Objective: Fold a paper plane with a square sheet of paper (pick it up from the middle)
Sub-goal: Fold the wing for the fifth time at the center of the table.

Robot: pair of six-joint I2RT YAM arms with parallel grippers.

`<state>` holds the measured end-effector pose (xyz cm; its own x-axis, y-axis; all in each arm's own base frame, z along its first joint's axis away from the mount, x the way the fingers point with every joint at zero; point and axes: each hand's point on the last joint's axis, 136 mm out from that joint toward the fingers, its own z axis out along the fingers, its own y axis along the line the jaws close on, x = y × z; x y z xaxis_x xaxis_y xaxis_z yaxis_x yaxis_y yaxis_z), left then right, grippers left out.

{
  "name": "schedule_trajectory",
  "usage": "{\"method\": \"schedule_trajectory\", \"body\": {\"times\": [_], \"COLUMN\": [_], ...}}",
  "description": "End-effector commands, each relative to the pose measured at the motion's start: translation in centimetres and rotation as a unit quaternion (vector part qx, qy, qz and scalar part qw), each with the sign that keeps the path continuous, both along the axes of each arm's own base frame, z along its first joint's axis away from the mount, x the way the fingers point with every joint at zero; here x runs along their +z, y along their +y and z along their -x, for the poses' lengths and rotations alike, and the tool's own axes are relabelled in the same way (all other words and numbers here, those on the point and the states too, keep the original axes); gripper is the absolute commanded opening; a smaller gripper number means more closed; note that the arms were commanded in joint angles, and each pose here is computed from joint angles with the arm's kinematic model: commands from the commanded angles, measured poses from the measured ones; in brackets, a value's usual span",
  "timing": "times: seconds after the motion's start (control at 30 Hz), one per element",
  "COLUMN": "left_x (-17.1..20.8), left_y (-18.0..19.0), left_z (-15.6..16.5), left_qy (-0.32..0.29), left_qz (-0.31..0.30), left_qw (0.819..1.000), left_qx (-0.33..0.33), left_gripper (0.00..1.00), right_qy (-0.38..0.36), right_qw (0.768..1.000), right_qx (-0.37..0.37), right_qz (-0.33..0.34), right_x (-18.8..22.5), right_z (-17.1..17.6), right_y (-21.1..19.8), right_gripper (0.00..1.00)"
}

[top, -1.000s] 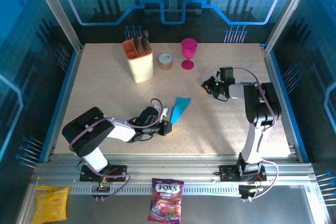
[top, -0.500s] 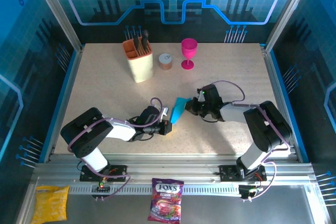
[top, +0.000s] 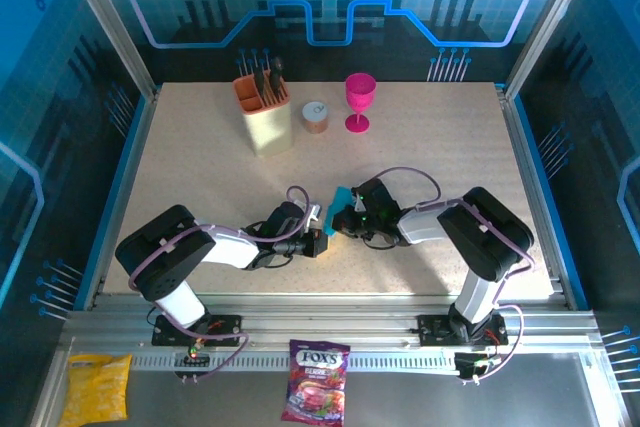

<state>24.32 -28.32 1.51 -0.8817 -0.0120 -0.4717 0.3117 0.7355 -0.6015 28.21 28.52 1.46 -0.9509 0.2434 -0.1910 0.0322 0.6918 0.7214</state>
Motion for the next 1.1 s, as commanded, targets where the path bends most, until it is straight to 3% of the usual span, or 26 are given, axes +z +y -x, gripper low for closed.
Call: {"method": "schedule_trajectory", "body": {"times": [0.0, 0.37, 0.5, 0.7, 0.83, 1.07], "left_x": [-5.2, -5.8, -5.9, -5.8, -5.7, -5.7], "left_y": [3.2, 3.6, 3.7, 3.7, 3.6, 3.4], "left_z": [3.6, 4.2, 4.3, 4.4, 4.4, 4.3], "left_qy": [0.091, 0.098, 0.099, 0.102, 0.105, 0.109], "left_qz": [-0.087, -0.092, -0.092, -0.089, -0.084, -0.08], "left_qw": [0.992, 0.991, 0.991, 0.991, 0.991, 0.991], "left_qx": [0.0, -0.002, 0.0, 0.003, 0.004, 0.007], "left_gripper": [0.0, 0.0, 0.0, 0.0, 0.0, 0.0], "right_qy": [0.023, 0.03, 0.05, 0.043, 0.014, -0.024], "right_qw": [0.998, 0.995, 0.99, 0.984, 0.987, 0.996], "right_qx": [-0.043, -0.072, -0.1, -0.152, -0.147, -0.081], "right_qz": [0.027, 0.061, 0.09, 0.085, 0.058, 0.007], "right_x": [-2.5, -1.3, -2.7, -1.4, 1.8, 5.2], "right_z": [-0.7, -5.8, -8.0, -10.7, -10.1, -5.9], "right_y": [-2.5, -6.1, -9.3, -13.6, -13.5, -7.8], "right_gripper": [0.0, 0.0, 0.0, 0.0, 0.0, 0.0]}}
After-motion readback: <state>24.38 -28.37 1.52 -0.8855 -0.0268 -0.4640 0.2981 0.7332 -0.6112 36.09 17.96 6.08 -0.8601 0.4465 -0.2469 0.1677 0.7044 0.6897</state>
